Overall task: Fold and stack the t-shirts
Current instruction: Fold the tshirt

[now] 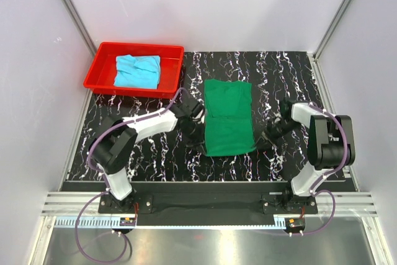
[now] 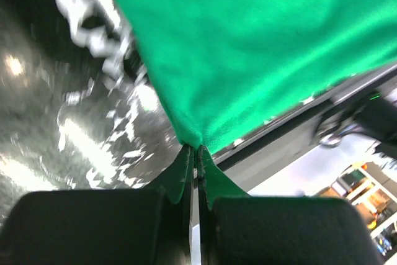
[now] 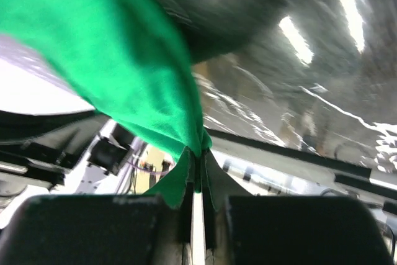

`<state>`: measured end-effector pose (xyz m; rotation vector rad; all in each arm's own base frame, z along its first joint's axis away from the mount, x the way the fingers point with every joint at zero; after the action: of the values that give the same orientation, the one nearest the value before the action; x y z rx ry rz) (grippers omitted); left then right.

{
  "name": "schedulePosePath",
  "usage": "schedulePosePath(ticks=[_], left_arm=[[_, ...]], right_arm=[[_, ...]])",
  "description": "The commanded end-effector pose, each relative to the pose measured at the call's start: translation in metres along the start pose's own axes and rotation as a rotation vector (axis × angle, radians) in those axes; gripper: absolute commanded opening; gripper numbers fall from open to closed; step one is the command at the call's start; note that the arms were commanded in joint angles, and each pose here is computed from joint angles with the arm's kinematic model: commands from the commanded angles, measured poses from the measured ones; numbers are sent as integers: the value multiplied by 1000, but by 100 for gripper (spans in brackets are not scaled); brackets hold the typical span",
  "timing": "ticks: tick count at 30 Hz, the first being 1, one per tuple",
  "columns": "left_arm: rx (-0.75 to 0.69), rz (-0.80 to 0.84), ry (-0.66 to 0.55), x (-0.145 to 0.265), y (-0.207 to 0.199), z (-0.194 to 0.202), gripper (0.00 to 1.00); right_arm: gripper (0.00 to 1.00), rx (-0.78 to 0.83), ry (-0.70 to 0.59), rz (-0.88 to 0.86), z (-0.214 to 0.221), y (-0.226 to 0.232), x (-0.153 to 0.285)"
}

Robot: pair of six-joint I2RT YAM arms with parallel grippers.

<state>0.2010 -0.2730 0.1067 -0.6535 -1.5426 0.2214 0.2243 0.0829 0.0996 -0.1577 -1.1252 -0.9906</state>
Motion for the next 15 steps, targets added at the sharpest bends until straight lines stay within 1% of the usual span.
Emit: schedulePosePath(ticks=[1, 4, 5, 6, 7, 8, 9, 10, 11, 12, 13, 14, 15], left_arm=[[8, -24, 29, 3, 11, 18, 0], [2, -48, 65, 4, 15, 36, 0], [-2, -53, 86, 3, 16, 42, 0], [-4, -62, 104, 2, 19, 48, 3], [-12, -65, 112, 3, 20, 52, 8], [-37, -72, 116, 9, 20, 56, 17], [-70, -94, 98, 19, 22, 60, 35], [-98, -96, 71, 24, 21, 58, 44], [-116, -114, 65, 32, 21, 60, 51], [-146, -116, 25, 42, 15, 54, 57], [-196, -130, -13, 52, 13, 49, 66], [-206, -143, -16, 60, 12, 47, 66], [-234, -133, -64, 71, 2, 34, 67]], right_arm=[[8, 39, -12, 5, 13, -12, -11], [9, 26, -5, 19, 24, -24, -16], [11, 16, 13, 37, 29, -31, -20], [15, 22, 23, 39, 33, -34, -21], [19, 19, 31, 48, 37, -37, -19], [25, 22, 34, 59, 40, -40, -17], [38, 39, 29, 77, 43, -42, -13], [41, 53, 21, 77, 44, -40, -9], [46, 86, -10, 64, 40, -29, 0], [55, 104, -58, 91, 34, -26, 7], [60, 114, -73, 113, 32, -21, 13], [63, 161, -135, 95, 23, -4, 25], [64, 174, -148, 95, 16, 3, 26]])
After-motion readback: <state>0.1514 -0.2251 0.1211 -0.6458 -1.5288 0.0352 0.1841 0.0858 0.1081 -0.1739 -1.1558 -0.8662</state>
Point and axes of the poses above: each gripper's point midway between its finger pads, its own x axis back along the fingers, its own y axis along the line the jaws close on, z = x × y, the point moved 6 cm from there along x, back along the fingers, and after that the axes turned 10 degrees about -x, right-handed, at the moved point
